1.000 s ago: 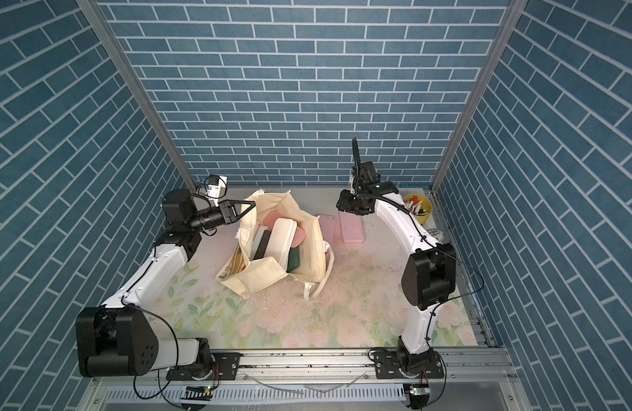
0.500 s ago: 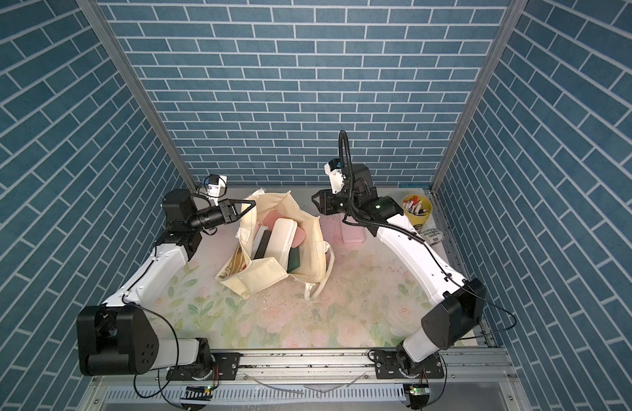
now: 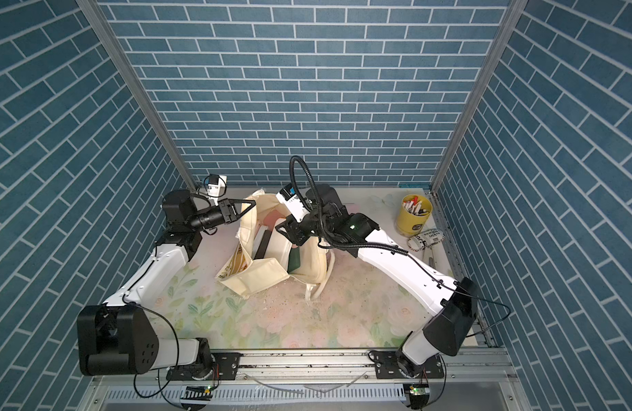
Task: Take out the pencil case from the canvas bag
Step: Pick up the pencil case from the canvas bag.
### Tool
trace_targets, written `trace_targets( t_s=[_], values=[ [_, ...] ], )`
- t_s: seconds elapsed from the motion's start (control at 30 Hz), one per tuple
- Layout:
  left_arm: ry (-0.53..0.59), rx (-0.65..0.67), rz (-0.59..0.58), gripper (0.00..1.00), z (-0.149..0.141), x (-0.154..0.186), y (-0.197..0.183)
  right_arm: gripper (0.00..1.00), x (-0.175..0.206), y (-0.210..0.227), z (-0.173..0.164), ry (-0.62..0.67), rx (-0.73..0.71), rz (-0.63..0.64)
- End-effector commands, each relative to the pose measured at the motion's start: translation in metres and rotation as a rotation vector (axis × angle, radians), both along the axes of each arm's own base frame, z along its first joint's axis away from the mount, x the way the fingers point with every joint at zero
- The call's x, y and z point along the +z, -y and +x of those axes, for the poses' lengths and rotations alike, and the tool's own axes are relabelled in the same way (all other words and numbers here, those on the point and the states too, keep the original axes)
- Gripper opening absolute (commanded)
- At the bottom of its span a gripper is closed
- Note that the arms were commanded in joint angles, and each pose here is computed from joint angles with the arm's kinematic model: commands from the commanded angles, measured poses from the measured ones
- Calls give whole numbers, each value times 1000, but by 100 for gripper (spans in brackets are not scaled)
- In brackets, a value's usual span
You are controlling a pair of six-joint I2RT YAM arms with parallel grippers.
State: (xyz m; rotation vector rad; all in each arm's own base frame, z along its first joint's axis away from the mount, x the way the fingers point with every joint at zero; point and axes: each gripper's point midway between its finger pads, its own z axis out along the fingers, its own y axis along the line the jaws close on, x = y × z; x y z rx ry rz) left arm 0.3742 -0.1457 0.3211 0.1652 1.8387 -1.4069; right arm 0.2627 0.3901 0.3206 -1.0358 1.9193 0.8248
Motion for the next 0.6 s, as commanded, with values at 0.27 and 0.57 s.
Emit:
trace_targets(
  t_s=[0.27, 0.57],
  values=[
    [119, -17, -6, 0, -9, 23, 1, 48, -66, 8, 29, -151, -234, -159],
    [112, -28, -7, 0, -11, 22, 2, 50, -97, 17, 56, -208, -413, -247]
  ],
)
